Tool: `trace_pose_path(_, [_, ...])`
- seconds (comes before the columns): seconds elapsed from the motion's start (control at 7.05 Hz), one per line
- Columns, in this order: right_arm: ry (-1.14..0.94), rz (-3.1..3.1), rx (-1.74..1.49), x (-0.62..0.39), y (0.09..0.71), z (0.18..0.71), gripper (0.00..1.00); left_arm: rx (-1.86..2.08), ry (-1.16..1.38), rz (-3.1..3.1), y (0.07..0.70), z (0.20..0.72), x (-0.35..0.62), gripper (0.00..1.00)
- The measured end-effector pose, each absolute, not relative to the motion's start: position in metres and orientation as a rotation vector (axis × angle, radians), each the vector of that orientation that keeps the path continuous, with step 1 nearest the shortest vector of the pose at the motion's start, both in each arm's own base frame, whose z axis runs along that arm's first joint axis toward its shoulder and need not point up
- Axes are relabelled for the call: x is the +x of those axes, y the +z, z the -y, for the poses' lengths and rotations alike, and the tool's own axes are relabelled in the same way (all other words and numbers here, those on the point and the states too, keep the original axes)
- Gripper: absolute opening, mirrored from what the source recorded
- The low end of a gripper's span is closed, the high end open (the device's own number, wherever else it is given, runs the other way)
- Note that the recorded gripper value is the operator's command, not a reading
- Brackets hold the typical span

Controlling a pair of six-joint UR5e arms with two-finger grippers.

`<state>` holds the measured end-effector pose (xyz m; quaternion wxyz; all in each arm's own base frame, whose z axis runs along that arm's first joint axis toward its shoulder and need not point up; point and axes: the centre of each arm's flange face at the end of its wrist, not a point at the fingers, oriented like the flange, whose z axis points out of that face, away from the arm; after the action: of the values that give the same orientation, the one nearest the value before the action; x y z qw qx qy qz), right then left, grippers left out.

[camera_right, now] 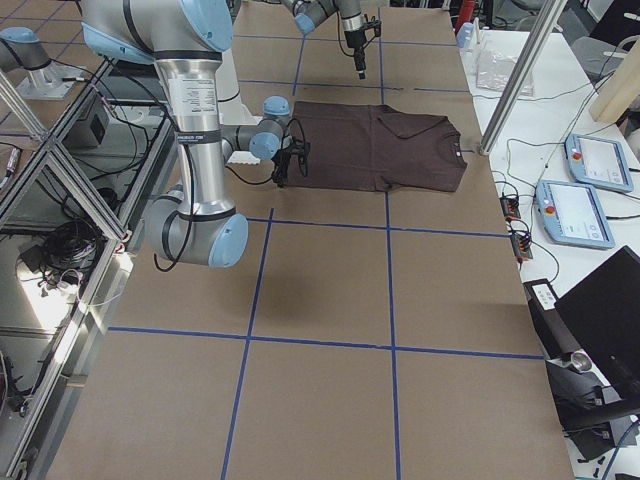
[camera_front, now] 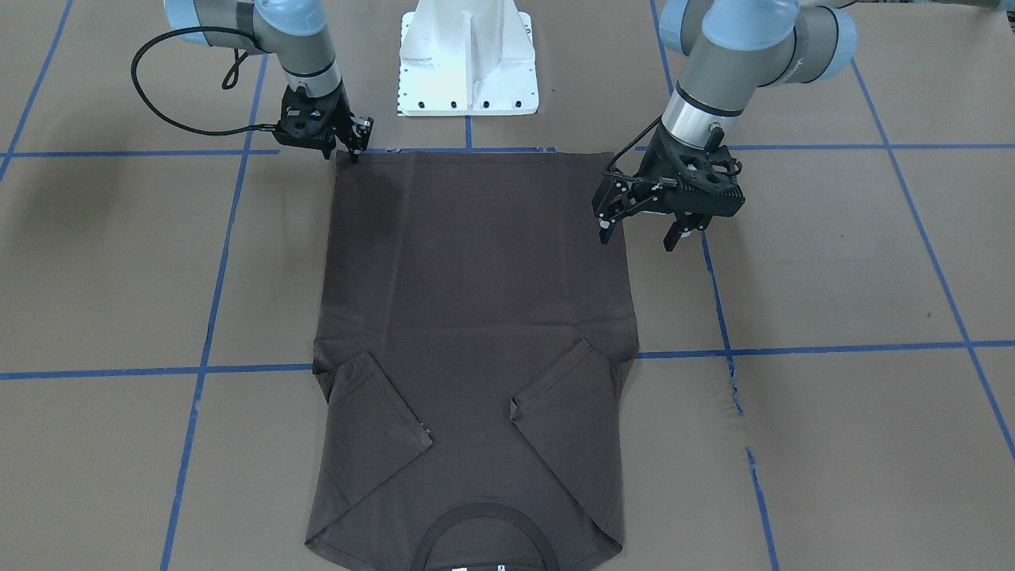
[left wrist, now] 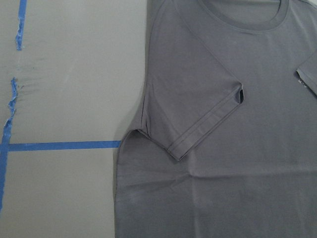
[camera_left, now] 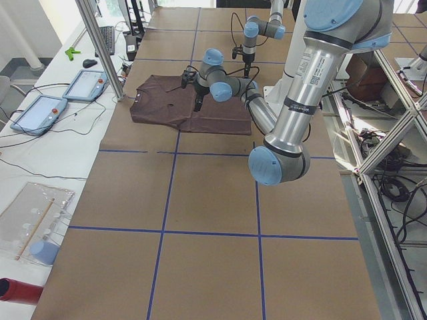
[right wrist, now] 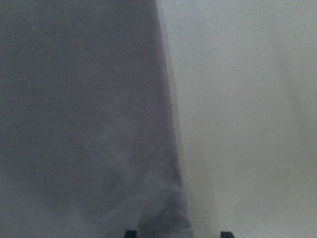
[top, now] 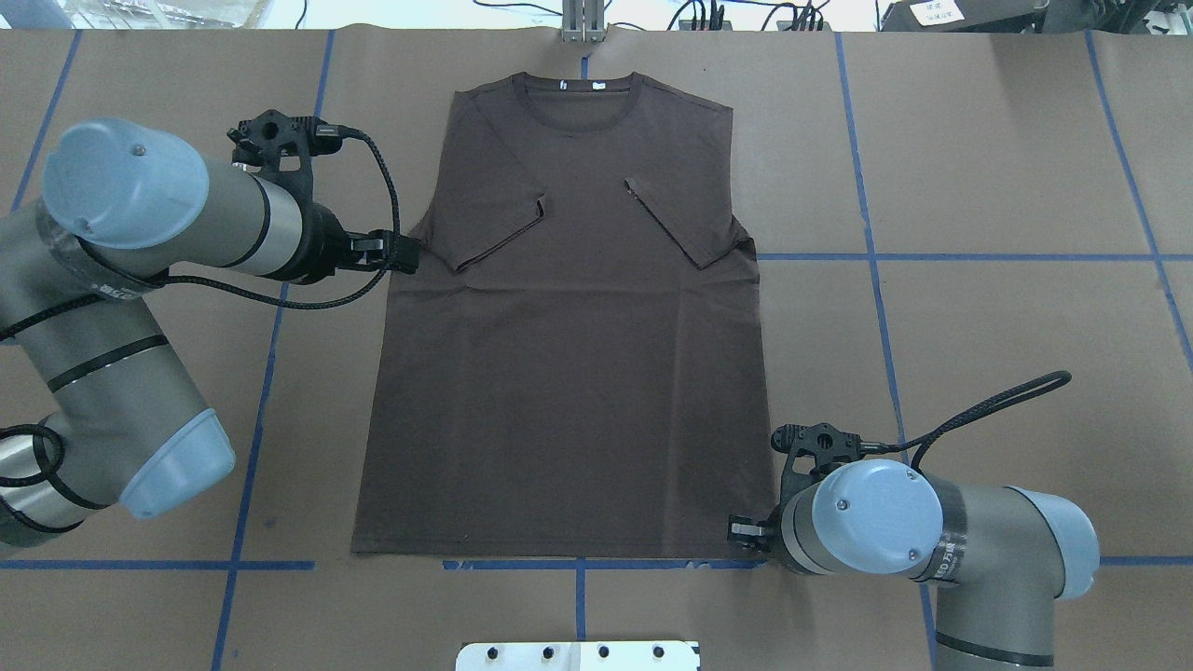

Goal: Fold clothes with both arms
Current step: 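Move the right gripper to the hem corner nearest the robot, then grasp both hem corners nearest the robot with both grippers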

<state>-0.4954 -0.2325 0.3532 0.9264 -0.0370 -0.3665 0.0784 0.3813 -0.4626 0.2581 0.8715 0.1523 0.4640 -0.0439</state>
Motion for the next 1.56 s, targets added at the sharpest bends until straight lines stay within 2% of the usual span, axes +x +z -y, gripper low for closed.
trace_pose_path(0.99, [0.171,0.801,-0.072,-0.481,0.331,0.236,0.00,0.261,-0.140,-0.958,0.278,0.454,0.384,1.00])
trace_pose_path(1.13, [0.173,0.821,-0.067,-0.474,0.323,0.238,0.00,0.200,-0.180,-0.958,0.289,0.435,0.395,1.00])
trace_pose_path(1.56, [0.178,0.868,-0.053,-0.458,0.303,0.244,0.00,0.024,-0.372,-0.924,0.322,0.329,0.438,0.99])
